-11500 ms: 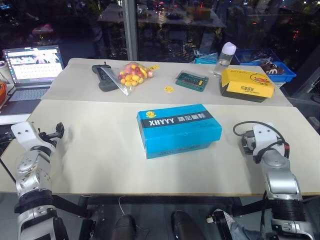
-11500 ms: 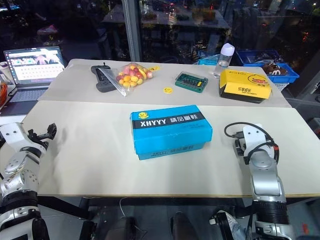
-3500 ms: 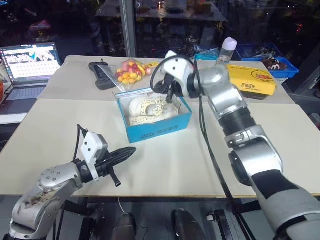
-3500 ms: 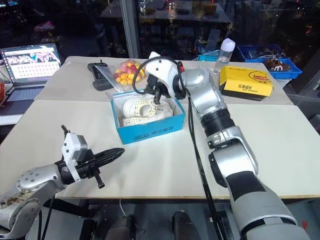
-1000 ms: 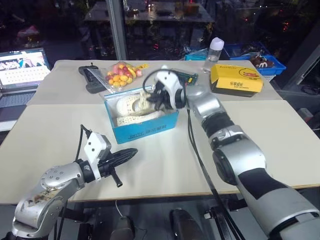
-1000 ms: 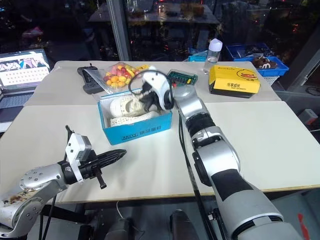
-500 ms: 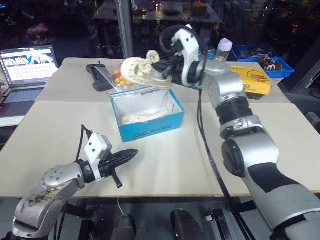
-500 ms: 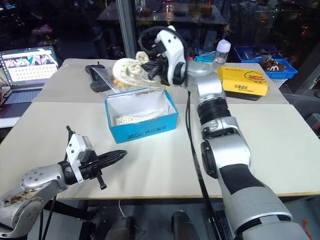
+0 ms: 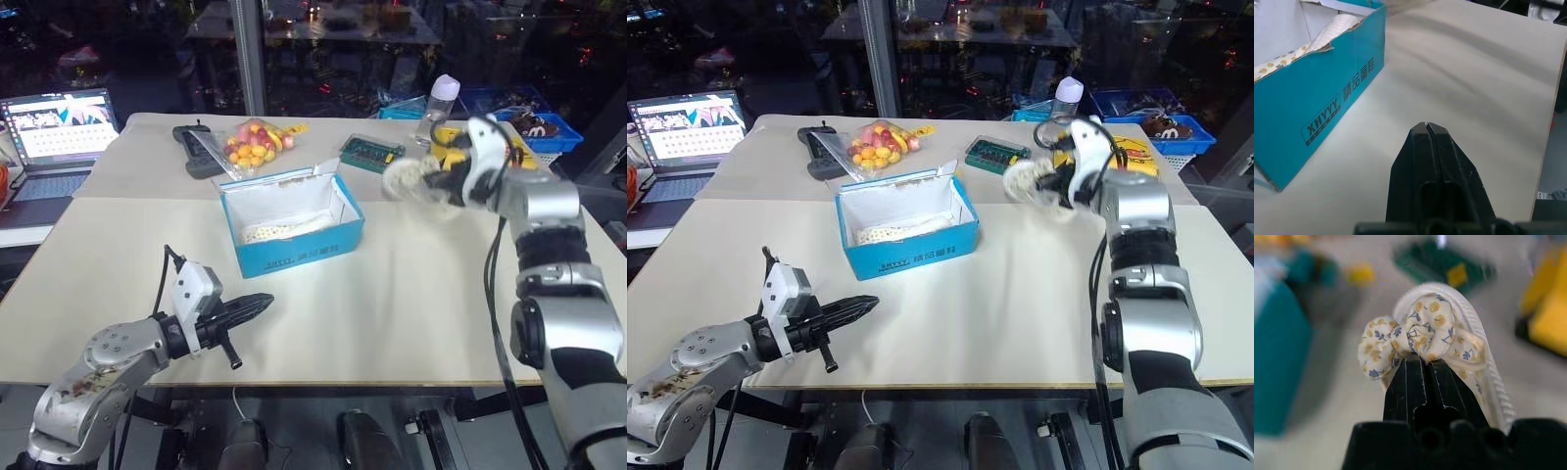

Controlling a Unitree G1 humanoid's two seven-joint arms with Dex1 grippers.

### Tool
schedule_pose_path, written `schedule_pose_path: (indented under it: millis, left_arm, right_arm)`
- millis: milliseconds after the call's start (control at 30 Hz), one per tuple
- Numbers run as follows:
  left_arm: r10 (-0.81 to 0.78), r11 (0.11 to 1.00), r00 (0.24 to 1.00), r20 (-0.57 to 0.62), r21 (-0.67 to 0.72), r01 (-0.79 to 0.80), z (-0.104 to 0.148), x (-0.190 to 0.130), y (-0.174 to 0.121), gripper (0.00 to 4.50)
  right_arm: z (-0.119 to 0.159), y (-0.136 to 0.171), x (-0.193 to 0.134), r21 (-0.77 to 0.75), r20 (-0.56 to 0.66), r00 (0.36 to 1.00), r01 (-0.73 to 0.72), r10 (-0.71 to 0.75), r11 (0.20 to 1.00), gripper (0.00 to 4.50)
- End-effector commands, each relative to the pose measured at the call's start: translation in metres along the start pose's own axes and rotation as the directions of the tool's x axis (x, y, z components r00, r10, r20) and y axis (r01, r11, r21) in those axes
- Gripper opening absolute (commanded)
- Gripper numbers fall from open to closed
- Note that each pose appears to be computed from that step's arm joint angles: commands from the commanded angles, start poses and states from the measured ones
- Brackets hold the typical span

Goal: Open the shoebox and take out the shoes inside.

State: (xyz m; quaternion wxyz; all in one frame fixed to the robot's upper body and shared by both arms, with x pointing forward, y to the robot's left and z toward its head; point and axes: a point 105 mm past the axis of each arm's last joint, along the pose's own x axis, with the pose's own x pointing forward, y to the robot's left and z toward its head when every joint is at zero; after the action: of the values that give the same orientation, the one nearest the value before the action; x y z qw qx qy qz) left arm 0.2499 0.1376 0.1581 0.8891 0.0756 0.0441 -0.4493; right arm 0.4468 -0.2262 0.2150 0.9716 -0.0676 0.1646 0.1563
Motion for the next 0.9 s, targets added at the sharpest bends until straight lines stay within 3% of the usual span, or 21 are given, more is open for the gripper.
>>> schedule_pose_path:
  millis: [33, 200, 400, 500, 667, 800, 900]
  left_arm:
    - [-0.024, 0.999, 0.999, 0.026, 0.036, 0.023, 0.008, 0.002, -0.002, 0.0]
    - [-0.037, 0.998, 0.999, 0.029, 0.042, 0.036, 0.009, 0.005, -0.002, 0.0]
    - [-0.038, 0.999, 0.999, 0.032, 0.038, 0.037, 0.009, 0.006, -0.003, 0.0]
    - [-0.037, 0.999, 0.999, 0.032, 0.034, 0.036, 0.009, 0.005, -0.004, 0.0]
    - [-0.039, 0.999, 0.999, 0.031, 0.03, 0.038, 0.008, 0.005, -0.005, 0.0]
    - [-0.04, 0.999, 0.999, 0.032, 0.029, 0.039, 0.008, 0.005, -0.006, 0.0]
    - [-0.035, 0.999, 0.999, 0.031, 0.029, 0.034, 0.006, 0.005, -0.004, 0.0]
  right_arm:
    - [-0.004, -0.007, -0.01, 0.024, -0.012, 1.0, 0.004, -0.003, 1.0, 0.05]
    - [-0.026, -0.016, -0.009, 0.067, -0.081, 0.996, 0.039, -0.033, 0.997, 0.05]
    - [-0.026, -0.04, -0.018, 0.103, -0.056, 0.986, 0.164, -0.159, 0.981, 1.85]
    - [-0.011, -0.055, -0.032, 0.009, -0.031, 0.971, 0.236, -0.236, 0.972, 2.91]
    - [0.024, -0.056, -0.053, -0.11, 0.036, 0.971, 0.24, -0.238, 0.965, 2.91]
    - [0.056, -0.036, -0.072, -0.26, 0.08, 0.988, 0.147, -0.13, 0.954, 2.91]
    - [0.097, 0.033, -0.088, -0.466, 0.159, 0.97, -0.093, 0.187, 0.88, 2.91]
